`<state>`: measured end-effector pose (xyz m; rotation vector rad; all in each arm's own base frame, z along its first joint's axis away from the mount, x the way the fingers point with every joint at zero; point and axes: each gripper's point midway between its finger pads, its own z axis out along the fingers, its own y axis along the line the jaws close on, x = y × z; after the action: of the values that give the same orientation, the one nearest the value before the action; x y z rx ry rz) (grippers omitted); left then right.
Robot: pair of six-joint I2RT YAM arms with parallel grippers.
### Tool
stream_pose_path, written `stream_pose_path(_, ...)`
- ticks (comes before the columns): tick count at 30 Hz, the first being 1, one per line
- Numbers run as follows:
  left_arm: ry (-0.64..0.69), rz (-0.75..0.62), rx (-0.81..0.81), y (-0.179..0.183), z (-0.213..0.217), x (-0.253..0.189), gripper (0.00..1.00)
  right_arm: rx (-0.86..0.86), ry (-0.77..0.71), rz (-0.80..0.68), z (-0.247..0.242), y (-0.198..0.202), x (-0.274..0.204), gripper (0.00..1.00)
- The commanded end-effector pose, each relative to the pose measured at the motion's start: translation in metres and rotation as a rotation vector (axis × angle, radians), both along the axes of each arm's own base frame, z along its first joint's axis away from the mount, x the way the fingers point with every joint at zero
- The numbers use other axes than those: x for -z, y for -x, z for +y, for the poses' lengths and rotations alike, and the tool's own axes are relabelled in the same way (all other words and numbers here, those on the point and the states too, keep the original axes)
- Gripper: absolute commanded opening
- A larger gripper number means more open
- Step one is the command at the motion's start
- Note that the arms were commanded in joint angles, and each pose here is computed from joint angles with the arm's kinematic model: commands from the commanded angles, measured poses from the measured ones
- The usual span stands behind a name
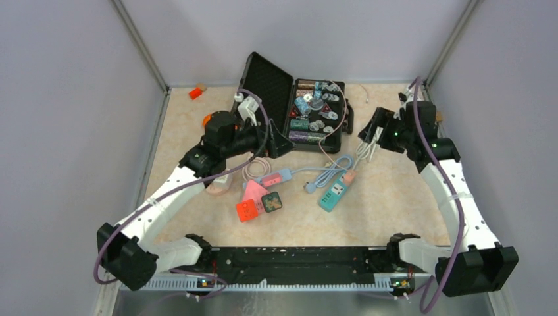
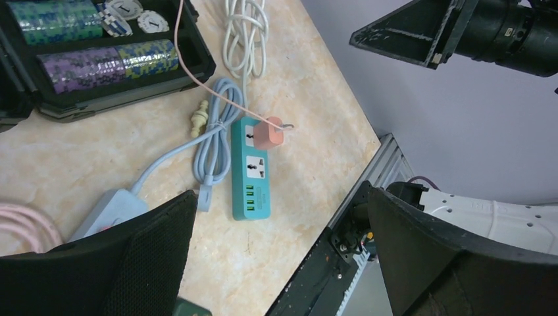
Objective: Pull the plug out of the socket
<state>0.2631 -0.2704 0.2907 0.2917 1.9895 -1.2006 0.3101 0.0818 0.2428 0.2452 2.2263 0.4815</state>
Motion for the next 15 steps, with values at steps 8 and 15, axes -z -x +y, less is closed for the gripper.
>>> stream_pose_path(8, 0.01, -0.099, 0.033, -0.007, -0.028, 0.017, 0.99, 0.029, 0.158, 0.099, 0.033, 0.026, 0.064, 0.81)
stream_pose_path(15, 0.003, -0.113, 0.069, -0.009, -0.034, 0.031, 0.99, -0.047, 0.268, 0.155, 0.045, 0.046, 0.098, 0.95)
